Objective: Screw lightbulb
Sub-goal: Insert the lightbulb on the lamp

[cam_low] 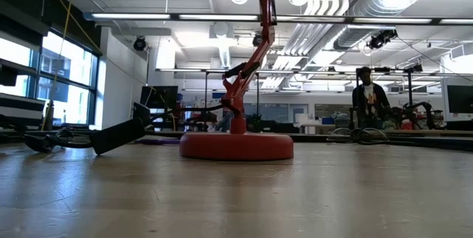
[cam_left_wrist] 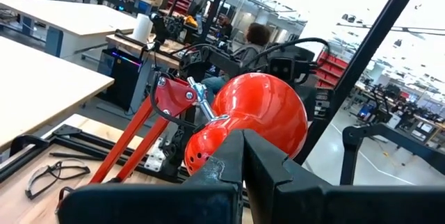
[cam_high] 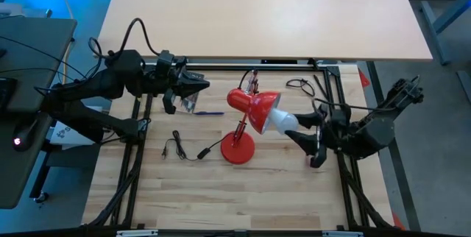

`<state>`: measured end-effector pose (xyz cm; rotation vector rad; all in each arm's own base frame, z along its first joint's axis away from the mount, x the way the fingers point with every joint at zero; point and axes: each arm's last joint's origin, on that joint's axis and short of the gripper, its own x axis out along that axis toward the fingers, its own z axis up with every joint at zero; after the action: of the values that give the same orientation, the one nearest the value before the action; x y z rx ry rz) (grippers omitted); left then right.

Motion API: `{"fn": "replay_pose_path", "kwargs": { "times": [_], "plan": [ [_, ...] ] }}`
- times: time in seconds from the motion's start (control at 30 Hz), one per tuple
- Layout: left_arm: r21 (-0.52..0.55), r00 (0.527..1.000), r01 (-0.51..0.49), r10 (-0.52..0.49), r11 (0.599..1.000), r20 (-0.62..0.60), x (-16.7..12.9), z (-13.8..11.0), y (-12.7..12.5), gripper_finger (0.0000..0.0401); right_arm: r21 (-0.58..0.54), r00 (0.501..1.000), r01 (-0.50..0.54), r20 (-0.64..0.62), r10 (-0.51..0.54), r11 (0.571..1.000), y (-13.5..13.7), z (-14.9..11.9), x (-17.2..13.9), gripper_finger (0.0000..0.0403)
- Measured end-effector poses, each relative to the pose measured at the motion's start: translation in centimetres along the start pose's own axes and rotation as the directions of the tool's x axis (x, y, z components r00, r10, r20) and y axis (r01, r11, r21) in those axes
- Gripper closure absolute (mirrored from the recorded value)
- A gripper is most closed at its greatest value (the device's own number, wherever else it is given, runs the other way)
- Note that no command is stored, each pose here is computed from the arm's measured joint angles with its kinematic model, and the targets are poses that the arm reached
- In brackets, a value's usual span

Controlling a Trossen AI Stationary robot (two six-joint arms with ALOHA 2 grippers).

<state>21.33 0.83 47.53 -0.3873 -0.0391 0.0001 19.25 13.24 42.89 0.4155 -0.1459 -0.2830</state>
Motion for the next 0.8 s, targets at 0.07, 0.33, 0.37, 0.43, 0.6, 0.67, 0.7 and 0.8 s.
{"fn": "replay_pose_path", "kwargs": {
  "times": [0.07, 0.33, 0.37, 0.43, 0.6, 0.67, 0.7, 0.8],
  "plan": [
    [-0.001, 1.000, 0.000, 0.000, 1.000, 0.000, 0.0, 0.0, 0.0, 0.0401, 0.112, 1.000, 0.007, 0.008, -0.008, 0.994, -0.3, 0.5, -0.2, 0.0153],
    [-0.002, 1.000, -0.005, 0.005, 1.000, 0.002, 0.0, 0.0, 0.0, 0.0401, 0.365, 0.999, -0.029, -0.012, 0.036, 0.931, -1.5, 1.6, -0.4, 0.0153],
    [-0.002, 1.000, -0.006, 0.006, 1.000, 0.002, 0.0, 0.0, 0.0, 0.0401, 0.377, 0.999, -0.032, -0.017, 0.041, 0.926, -1.4, 1.4, -0.3, 0.0153],
    [-0.001, 1.000, -0.007, 0.007, 1.000, 0.003, 0.0, 0.0, 0.0, 0.0401, 0.371, 0.999, -0.030, -0.027, 0.043, 0.928, -1.1, 0.9, -0.1, 0.0153],
    [-0.001, 1.000, -0.008, 0.008, 1.000, 0.003, 0.0, 0.0, 0.0, 0.0401, 0.388, 0.999, -0.008, -0.033, 0.023, 0.922, -0.6, 0.1, 0.4, 0.0153],
    [-0.002, 1.000, -0.008, 0.008, 1.000, 0.003, 0.0, 0.0, 0.0, 0.0401, 0.373, 1.000, -0.003, -0.022, 0.012, 0.928, -0.5, -0.1, 0.6, 0.0153],
    [-0.001, 1.000, -0.008, 0.008, 1.000, 0.003, 0.0, 0.0, 0.0, 0.0401, 0.355, 1.000, -0.007, -0.018, 0.014, 0.935, -0.3, -0.2, 0.7, 0.0153],
    [-0.001, 1.000, -0.008, 0.008, 1.000, 0.003, 0.0, 0.0, 0.0, 0.0401, 0.309, 0.999, -0.031, 0.019, 0.026, 0.951, 0.2, -0.2, 0.9, 0.0153]
  ]
}}
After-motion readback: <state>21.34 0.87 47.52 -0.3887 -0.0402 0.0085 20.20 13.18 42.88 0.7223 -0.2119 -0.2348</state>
